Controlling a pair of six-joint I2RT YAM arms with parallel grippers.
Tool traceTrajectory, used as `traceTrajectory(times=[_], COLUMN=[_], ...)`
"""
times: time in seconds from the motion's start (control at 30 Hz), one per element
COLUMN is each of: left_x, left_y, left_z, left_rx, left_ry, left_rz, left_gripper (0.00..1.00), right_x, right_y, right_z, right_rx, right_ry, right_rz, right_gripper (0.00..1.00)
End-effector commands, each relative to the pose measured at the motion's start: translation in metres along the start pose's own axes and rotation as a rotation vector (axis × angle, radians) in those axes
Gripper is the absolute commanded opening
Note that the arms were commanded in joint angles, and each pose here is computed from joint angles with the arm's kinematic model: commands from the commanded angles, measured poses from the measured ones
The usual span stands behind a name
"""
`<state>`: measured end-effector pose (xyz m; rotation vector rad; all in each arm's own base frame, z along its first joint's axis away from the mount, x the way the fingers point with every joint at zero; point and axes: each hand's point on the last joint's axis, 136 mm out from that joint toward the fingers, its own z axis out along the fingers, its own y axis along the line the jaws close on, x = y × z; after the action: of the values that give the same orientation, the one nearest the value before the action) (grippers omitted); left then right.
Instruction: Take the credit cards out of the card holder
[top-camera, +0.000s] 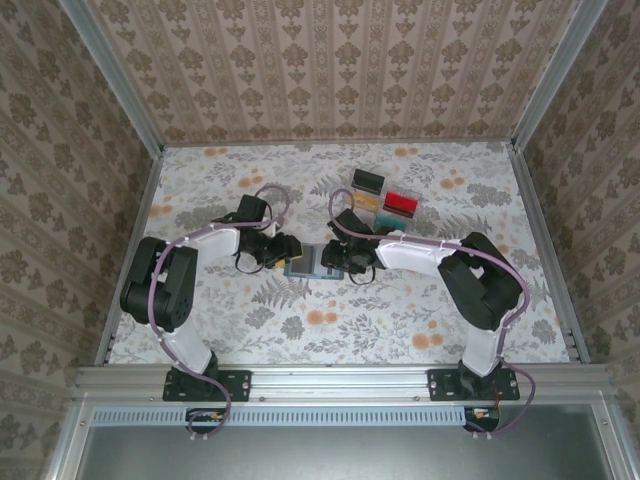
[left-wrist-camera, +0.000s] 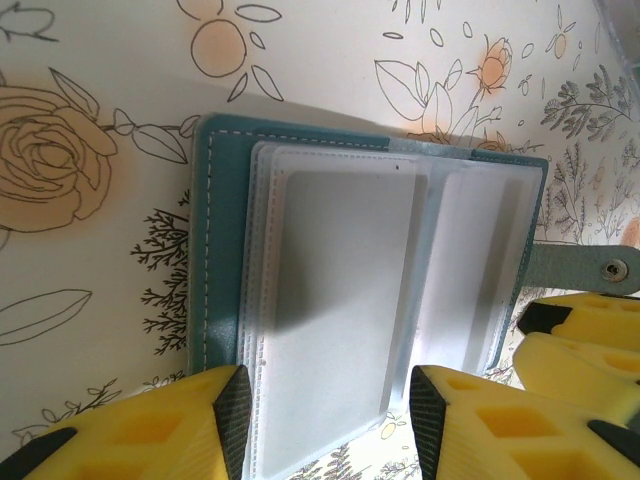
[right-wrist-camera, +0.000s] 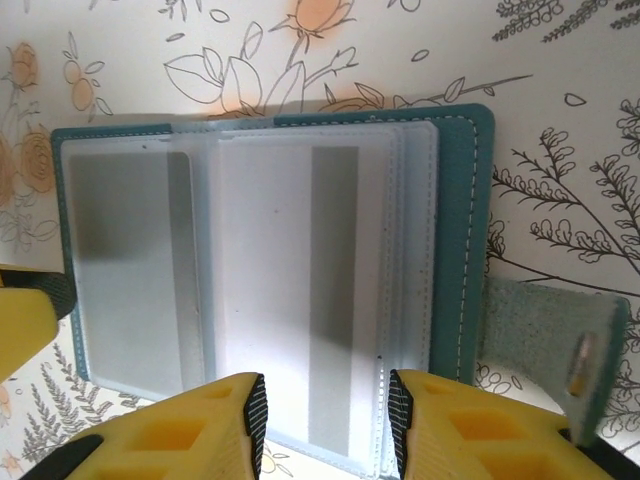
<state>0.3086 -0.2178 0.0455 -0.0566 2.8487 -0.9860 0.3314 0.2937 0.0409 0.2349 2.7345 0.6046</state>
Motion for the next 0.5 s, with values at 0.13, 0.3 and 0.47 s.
traceTrajectory(times=[0.13,0.3,0.47], left_x=[0.0063,0.0070,0.0074], left_y=[0.0050,0.0051,0.0058], left_z=[0.0044,0.0053,0.0059], left_rx=[-0.012,-0.011,-0.011], left_ry=[0.019,0.023,0.025], left_rz=[-0.007,-0.008,-0.009], left_gripper=[0.48,0.48,0.48], right_x=[0.0036,0.0036,-0.0003], right_y=[0.0014,0.0066,0.0063], right_z=[0.0082,0.0090,0.0037], right_rx=[-0.006,-0.047,-0.044], right_ry=[0.041,0.046,0.029], right_rz=[0.002,0.003,0.001], right_gripper=[0.41,0.37,0.35])
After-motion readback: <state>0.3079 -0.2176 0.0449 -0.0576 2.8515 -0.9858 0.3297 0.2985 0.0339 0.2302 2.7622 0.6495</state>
